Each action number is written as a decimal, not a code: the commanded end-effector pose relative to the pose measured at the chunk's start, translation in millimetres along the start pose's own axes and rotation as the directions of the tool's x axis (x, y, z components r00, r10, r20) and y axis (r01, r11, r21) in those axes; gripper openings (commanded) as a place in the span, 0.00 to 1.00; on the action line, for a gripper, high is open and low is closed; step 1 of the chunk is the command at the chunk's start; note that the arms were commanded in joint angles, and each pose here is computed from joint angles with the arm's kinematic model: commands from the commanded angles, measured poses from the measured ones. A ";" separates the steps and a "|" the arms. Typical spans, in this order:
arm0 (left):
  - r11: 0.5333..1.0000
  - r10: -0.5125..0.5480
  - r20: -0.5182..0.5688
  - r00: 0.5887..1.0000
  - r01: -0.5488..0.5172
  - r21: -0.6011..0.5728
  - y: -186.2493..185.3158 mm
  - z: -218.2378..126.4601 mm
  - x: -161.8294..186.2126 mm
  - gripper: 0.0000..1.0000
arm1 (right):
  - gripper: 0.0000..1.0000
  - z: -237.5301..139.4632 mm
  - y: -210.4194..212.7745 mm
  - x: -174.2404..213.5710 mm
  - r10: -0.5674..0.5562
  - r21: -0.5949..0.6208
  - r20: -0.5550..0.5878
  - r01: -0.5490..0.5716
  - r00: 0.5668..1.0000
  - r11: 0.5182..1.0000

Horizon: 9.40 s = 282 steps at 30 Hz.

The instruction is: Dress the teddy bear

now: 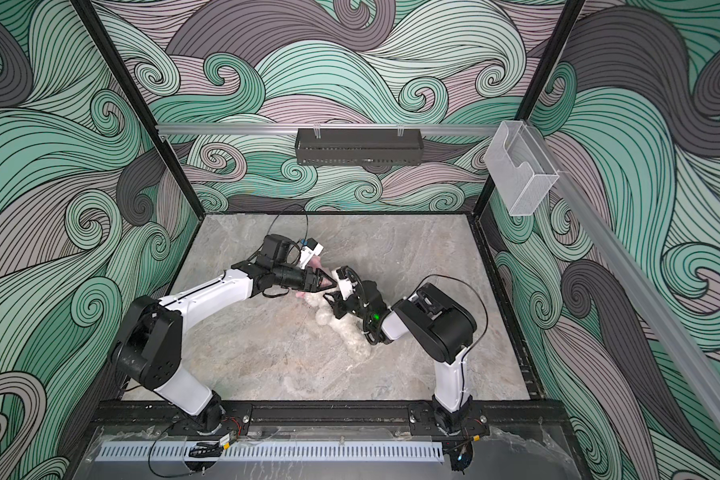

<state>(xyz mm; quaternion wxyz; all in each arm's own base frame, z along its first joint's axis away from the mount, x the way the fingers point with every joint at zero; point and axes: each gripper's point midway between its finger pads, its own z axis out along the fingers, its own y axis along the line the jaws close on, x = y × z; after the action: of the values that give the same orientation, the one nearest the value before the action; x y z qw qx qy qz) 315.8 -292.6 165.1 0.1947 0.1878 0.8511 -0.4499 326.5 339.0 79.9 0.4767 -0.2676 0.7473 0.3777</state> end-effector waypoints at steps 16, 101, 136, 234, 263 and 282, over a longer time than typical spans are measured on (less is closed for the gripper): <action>0.949 0.142 0.075 0.987 -0.114 -0.293 1.8 -51.1 -14.7 0.89 | 0.00 -11.6 12.3 29.0 -0.162 -0.065 -0.080 0.157 0.984 0.985; 0.999 -0.031 -0.020 0.999 0.031 0.015 -15.6 -13.4 28.9 0.63 | 0.01 -28.2 15.2 -28.2 -0.325 -0.050 0.048 0.327 0.945 0.944; 0.983 -0.017 -0.002 1.000 0.017 -0.182 -2.7 -48.0 30.6 0.47 | 0.00 -25.6 16.2 -9.0 -0.381 -0.099 -0.013 0.378 0.924 0.920; 0.975 -0.218 0.029 0.976 0.217 0.038 38.0 -30.9 47.5 0.52 | 0.00 -38.6 32.4 -60.7 -0.417 -0.105 0.147 0.434 0.897 0.895; 0.980 -0.159 0.008 0.987 0.157 0.120 13.8 -19.2 38.1 0.53 | 0.00 -32.1 43.6 -60.6 -0.396 -0.192 0.140 0.417 0.908 0.888; 0.983 -0.117 -0.034 0.993 0.120 0.142 3.8 13.2 36.5 0.48 | 0.00 -24.6 66.1 -69.7 -0.364 -0.271 0.180 0.402 0.914 0.875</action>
<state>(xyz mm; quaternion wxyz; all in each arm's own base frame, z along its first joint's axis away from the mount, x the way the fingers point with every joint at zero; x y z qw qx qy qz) 300.0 -271.1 131.2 0.1496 0.1119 0.8472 -0.4973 306.5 322.6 101.6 0.4758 -0.4198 0.6936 0.3411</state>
